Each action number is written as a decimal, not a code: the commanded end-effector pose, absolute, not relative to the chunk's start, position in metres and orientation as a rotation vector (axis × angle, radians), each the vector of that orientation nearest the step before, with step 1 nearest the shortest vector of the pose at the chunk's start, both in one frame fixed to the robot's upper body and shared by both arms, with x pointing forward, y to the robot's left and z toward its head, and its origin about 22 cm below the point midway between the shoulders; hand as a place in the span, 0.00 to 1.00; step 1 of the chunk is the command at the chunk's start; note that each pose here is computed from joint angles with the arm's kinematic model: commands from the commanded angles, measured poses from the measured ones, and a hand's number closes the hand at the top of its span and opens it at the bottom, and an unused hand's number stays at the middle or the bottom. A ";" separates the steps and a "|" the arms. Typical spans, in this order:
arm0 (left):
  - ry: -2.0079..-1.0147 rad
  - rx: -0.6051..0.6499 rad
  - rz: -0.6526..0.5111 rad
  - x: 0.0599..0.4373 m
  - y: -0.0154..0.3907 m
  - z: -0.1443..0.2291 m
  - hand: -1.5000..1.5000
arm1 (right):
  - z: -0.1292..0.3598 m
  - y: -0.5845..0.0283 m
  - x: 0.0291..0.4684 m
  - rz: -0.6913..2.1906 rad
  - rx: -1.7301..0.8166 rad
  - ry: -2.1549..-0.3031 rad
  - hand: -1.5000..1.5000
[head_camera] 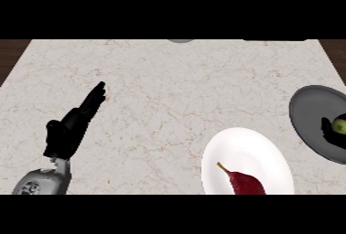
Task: Pick the eggplant from the plate and place it in the pan
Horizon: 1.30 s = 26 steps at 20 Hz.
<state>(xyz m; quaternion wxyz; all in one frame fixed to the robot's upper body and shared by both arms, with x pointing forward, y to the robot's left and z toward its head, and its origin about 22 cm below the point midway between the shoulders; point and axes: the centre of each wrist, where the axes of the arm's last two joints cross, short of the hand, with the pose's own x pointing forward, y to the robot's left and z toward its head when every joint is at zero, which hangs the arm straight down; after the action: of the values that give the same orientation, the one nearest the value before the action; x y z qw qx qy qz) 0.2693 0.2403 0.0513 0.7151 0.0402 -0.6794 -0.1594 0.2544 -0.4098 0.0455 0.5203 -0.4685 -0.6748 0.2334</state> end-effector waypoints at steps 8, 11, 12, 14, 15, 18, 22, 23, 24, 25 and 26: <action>-1.493 0.079 -0.370 0.280 0.249 0.059 0.50 | 0.009 -0.451 0.302 0.578 -1.131 -1.617 1.00; -1.508 0.068 -0.376 0.280 0.247 0.062 0.50 | 0.017 -0.466 0.297 0.464 -1.139 -1.312 1.00; -1.507 0.071 -0.367 0.278 0.236 0.054 0.50 | 0.011 -0.464 0.298 0.562 -1.101 -1.232 0.00; -1.522 0.080 -0.375 0.276 0.251 0.059 0.50 | 0.012 -0.464 0.309 0.592 -1.043 -1.223 0.00; -1.526 0.062 -0.374 0.278 0.239 0.051 0.50 | 0.006 -0.461 0.313 0.589 -1.018 -1.239 0.00; -1.519 0.060 -0.373 0.283 0.236 0.045 0.50 | 0.018 -0.449 0.337 0.532 -0.941 -1.330 0.00; -1.523 0.067 -0.381 0.273 0.234 0.056 0.50 | 0.013 -0.461 0.328 0.370 -0.833 -1.465 0.00; -1.518 0.065 -0.373 0.279 0.241 0.056 0.50 | 0.023 -0.452 0.342 0.314 -0.802 -1.500 0.00; -1.522 0.049 -0.373 0.277 0.230 0.049 0.50 | 0.018 -0.457 0.334 0.282 -0.776 -1.555 0.00; -1.526 0.054 -0.359 0.275 0.239 0.053 0.50 | 0.020 -0.467 0.328 0.211 -0.761 -1.598 0.00; -1.507 0.091 -0.369 0.273 0.239 0.051 0.50 | 0.014 -0.467 0.324 0.152 -0.732 -1.628 0.00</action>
<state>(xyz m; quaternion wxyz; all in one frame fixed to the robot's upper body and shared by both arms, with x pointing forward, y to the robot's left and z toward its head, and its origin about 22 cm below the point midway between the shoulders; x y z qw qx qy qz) 0.2763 0.2379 0.0524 0.7093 0.0301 -0.6841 -0.1674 0.3282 -0.4614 0.0164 0.6419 -0.3602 -0.6622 0.1402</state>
